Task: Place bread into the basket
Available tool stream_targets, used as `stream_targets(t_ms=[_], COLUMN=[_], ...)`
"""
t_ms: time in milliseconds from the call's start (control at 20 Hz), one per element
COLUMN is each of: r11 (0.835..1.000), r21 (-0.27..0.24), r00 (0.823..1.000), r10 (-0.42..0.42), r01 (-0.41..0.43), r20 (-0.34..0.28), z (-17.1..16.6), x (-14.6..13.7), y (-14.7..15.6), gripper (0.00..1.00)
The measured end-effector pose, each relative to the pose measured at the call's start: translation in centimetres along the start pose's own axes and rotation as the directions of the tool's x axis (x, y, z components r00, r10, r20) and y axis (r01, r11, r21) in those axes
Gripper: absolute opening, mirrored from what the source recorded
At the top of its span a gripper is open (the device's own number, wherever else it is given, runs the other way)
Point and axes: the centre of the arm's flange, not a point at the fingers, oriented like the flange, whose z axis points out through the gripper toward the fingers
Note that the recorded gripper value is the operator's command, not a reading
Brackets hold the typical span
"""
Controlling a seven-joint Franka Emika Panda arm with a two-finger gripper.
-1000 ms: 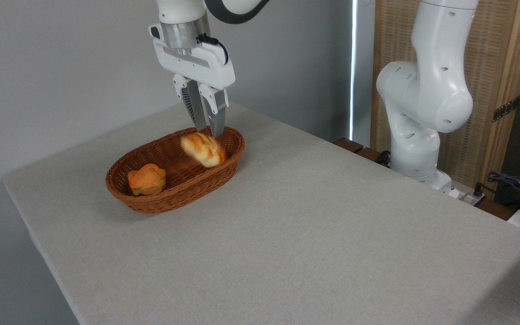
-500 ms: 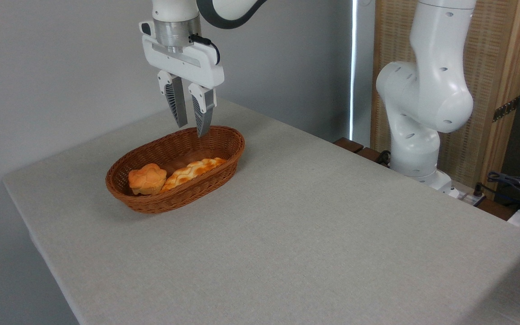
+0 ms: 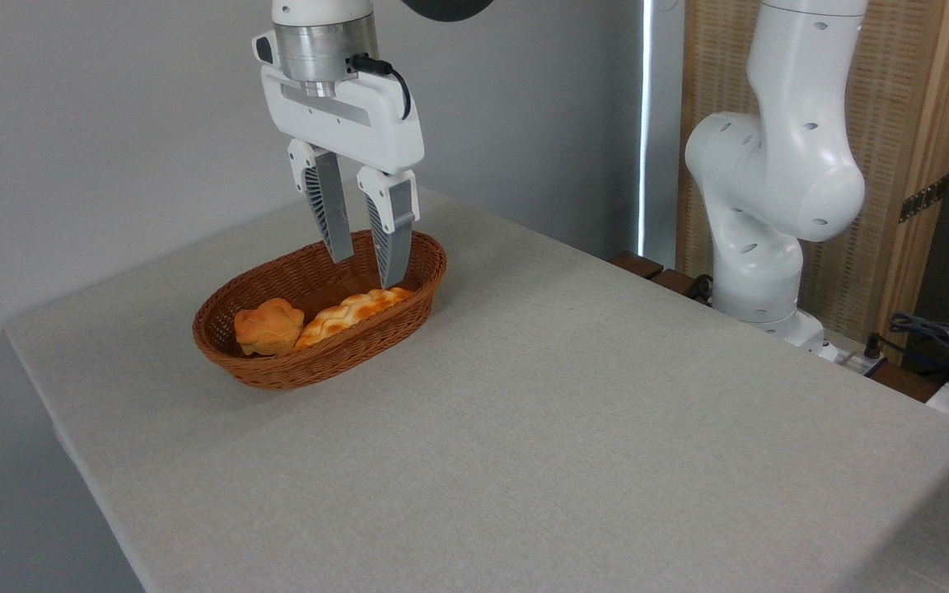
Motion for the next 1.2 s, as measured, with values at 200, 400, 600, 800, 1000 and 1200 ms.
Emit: stream_targets(t_ms=[200,400,600,800,1000,1200], r11=[1.0,1.0,0.999,0.998,0.994,0.997], r21=[0.007,0.009,0.018,0.02,0.021,0.023], r00=[1.0,1.0,1.0,0.999,0.995,0.997], r10=[0.001,0.021,0.03,0.054,0.103,0.078], r01=[-0.001,-0.021,-0.03,-0.054,-0.103,-0.078], r20=[0.002,0.004,0.0,0.001,0.004,0.005], z=[-0.2,0.1,-0.3,-0.3,-0.3,-0.4], x=[0.6,1.6,1.5,1.0,0.3,-0.8], y=[-2.4,-2.9,-3.4,-4.4,-5.8,-7.7], gripper=[1.0,1.0,1.0,1.0,1.0,1.0])
